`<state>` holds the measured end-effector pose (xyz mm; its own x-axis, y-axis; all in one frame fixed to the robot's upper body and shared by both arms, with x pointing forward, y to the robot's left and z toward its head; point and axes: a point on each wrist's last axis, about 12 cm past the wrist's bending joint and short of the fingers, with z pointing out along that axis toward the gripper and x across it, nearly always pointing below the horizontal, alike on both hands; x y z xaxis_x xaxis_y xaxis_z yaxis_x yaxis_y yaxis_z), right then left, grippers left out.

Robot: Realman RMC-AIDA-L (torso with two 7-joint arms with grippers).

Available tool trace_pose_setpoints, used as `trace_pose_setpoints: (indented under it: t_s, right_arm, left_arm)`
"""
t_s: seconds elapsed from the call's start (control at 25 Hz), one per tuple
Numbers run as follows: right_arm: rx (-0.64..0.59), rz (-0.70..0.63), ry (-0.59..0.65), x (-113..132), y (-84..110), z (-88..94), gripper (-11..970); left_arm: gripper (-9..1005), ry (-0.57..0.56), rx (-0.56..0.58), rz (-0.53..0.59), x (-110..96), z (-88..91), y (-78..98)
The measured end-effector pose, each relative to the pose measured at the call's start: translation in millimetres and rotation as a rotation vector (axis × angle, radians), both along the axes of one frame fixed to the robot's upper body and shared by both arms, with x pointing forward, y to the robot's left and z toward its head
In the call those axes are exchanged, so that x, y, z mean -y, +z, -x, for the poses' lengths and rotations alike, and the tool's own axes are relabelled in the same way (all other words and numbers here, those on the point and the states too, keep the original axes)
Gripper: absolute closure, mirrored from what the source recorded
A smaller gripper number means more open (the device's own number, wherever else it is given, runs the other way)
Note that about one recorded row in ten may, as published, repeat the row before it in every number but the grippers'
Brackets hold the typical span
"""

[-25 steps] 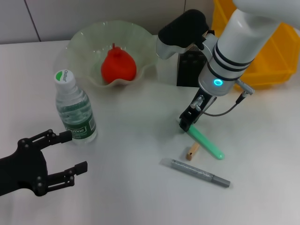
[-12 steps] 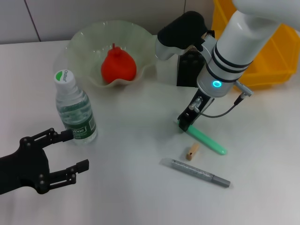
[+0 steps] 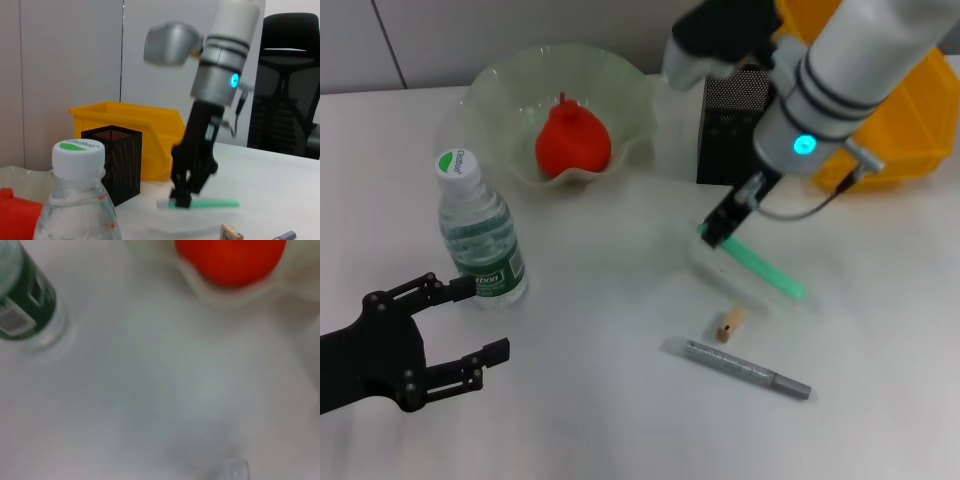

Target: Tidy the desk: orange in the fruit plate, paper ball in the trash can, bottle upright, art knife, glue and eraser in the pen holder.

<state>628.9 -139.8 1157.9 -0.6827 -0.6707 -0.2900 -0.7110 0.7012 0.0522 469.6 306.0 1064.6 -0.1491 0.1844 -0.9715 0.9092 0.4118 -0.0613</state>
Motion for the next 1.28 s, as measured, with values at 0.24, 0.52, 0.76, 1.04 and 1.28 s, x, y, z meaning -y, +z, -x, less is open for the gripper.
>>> trace_pose_setpoints:
  t_s: [0.24,0.52,0.76,1.04,1.28]
  right_arm:
    - [0.188,-0.099,-0.051,29,58.8,3.4,790]
    - [0.44,-0.205,-0.084,65,95.8,16.7,790]
    - [0.624,-0.308,-0.031,79,97.4,21.3,789]
    - [0.791,-0.407,0.034,88,77.3,13.6,789]
    - [0.884,-0.463,0.03,99,50.6,3.8,788]
  left_arm:
    - [181,0.008,0.0,0.001,-1,-0.1,-0.1]
    - [181,0.018,-0.007,0.0,-1,-1.0,-0.8]
    - [181,0.018,-0.015,0.007,2,-3.7,-1.9]
    - [182,0.014,-0.026,0.018,6,-8.3,-2.7]
    - [181,0.017,-0.031,0.022,6,-8.7,-2.4]
